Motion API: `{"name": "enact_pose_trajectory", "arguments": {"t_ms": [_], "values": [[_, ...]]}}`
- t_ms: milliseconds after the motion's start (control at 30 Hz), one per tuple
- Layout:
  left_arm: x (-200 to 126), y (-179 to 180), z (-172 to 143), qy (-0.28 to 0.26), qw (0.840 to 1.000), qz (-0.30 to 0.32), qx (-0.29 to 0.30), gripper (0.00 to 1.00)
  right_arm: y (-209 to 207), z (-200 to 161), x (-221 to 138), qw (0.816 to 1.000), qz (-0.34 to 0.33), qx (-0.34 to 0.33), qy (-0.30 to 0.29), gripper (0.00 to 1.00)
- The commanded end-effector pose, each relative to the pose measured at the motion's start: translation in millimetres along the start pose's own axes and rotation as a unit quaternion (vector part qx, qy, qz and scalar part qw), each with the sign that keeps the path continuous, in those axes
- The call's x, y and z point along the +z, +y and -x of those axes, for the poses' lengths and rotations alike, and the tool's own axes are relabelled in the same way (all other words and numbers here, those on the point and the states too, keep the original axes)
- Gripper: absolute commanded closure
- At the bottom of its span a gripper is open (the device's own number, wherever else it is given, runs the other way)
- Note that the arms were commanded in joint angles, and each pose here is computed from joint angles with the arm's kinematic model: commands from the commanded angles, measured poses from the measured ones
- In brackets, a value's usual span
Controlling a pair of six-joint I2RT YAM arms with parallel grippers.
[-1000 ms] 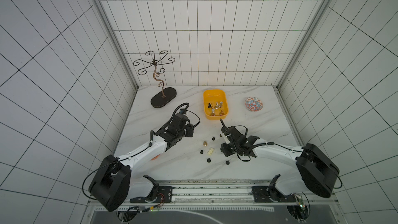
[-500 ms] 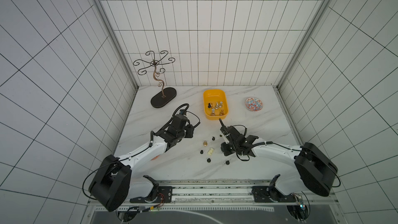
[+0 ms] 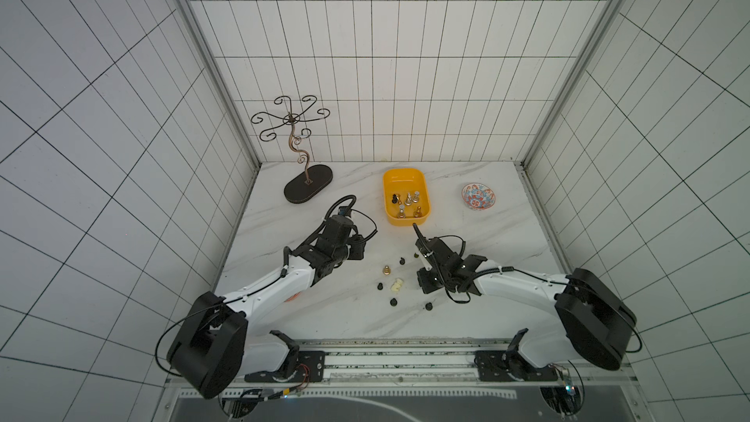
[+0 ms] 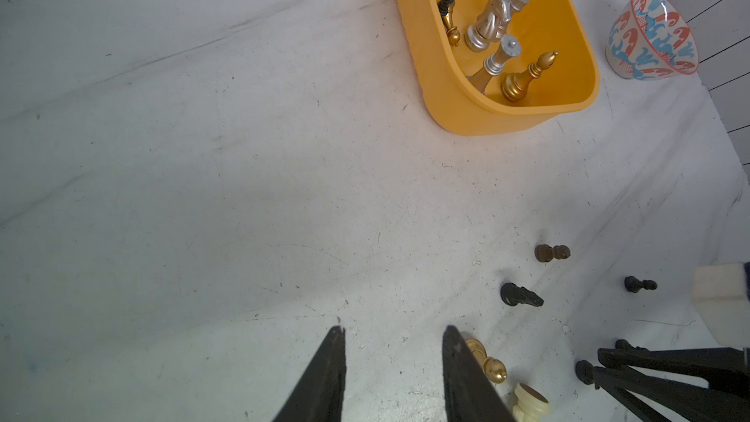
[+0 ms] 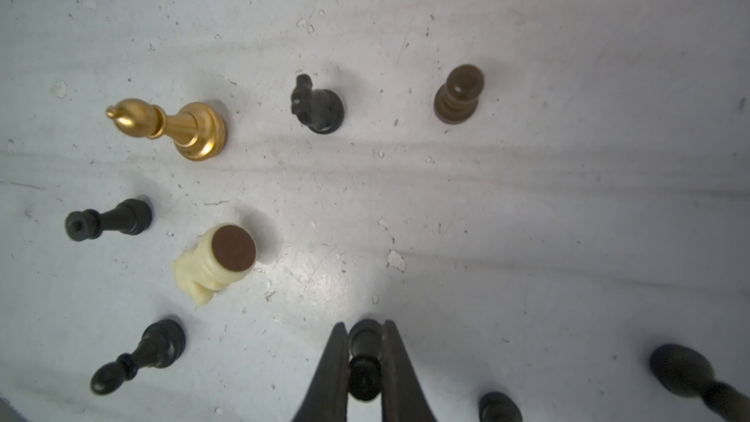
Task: Put the chess pieces into the storage box
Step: Pick up the chess piece at the center of the board.
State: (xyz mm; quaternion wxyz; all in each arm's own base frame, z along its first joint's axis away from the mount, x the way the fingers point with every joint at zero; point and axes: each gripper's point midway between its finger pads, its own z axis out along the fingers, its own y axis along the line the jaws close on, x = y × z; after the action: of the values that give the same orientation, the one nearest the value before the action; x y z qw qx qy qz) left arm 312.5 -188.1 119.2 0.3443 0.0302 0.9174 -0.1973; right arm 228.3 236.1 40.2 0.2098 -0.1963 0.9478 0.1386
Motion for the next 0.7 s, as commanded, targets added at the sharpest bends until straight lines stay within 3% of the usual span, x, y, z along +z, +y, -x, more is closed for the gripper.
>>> {"name": "enact_pose_trajectory", "arguments": {"t_ms": [0,133,400,667], "values": [[-9.1,-6.6,11.6,-0.023,1.000,-0.010,-0.002,0.61,16.7,42.6,-25.7,0.999,0.015,-0.014,-0.047,0.86],[-12.3,-5.8,12.6,-0.026,1.000,-0.008,0.001,0.61,13.1,81.2,-50.1,0.996,0.017,-0.020,-0.085,0.86],[-15.7,-4.3,9.1,-0.022,1.000,-0.007,0.001,0.61,-23.0,193.1,-101.7,0.981,-0.003,-0.013,-0.192,0.86],[-22.1,-3.0,6.0,-0.015,1.000,-0.005,0.002,0.61,-62.9,269.4,-92.3,0.973,-0.039,-0.012,-0.227,0.86]]}}
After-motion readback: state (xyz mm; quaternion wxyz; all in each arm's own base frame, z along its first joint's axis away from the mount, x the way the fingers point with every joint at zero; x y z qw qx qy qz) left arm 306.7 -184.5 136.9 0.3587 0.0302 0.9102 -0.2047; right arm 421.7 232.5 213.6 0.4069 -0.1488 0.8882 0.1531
